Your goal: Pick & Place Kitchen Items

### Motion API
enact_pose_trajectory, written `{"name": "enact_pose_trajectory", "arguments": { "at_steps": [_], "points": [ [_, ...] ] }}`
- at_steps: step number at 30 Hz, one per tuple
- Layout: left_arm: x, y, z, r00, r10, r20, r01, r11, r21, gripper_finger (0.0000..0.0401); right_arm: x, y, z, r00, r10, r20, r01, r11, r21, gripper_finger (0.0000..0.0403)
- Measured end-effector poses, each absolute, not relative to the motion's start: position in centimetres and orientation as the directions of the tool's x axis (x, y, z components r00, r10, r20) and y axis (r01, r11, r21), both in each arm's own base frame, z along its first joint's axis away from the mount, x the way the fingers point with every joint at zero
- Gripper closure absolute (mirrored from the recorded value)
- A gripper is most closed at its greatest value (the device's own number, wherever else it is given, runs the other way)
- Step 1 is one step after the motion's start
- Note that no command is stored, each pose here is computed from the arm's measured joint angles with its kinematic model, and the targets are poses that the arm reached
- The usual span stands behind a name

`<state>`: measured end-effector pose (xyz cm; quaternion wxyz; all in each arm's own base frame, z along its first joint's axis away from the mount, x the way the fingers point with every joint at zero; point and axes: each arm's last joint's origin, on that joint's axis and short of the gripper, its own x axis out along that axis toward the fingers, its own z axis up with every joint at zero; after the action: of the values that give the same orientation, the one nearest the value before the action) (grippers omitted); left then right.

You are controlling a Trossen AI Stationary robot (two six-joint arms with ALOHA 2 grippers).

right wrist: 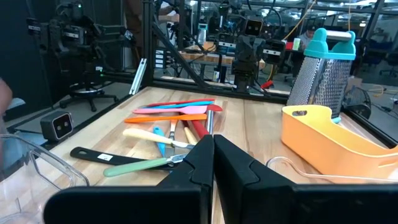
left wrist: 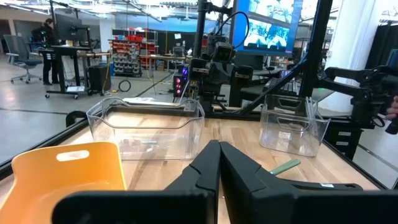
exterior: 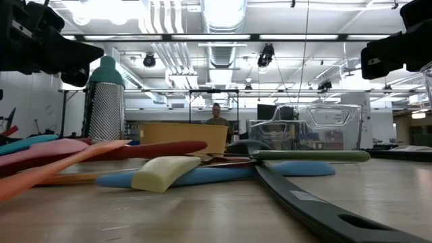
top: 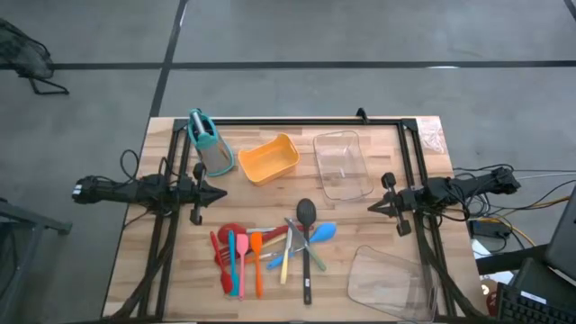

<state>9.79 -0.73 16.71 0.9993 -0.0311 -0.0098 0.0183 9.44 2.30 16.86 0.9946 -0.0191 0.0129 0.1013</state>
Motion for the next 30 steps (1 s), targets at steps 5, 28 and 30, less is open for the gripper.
{"name": "enact_pose_trajectory", "arguments": {
  "at_steps": [5,28,30],
  "points": [
    [9.8,-0.7,16.7,0.999,0.037,0.018,-0.036,0.997,-0.063,0.0387,9.4,2.3,18.0,0.976,0.198,0.086,-0.205,0.975,0.085,0.0394],
    [9.8,-0.7,16.7,0.999,0.037,0.018,-0.036,0.997,-0.062,0.0387,13.6,4.2,20.1,0.933,0.273,0.234,-0.352,0.827,0.438,0.0394],
    [9.8,-0.7,16.7,0.999,0.037,0.019,-0.036,0.997,-0.063,0.0387,15.1,4.9,20.2,0.943,0.292,0.161,-0.334,0.831,0.445,0.0394]
  ]
}}
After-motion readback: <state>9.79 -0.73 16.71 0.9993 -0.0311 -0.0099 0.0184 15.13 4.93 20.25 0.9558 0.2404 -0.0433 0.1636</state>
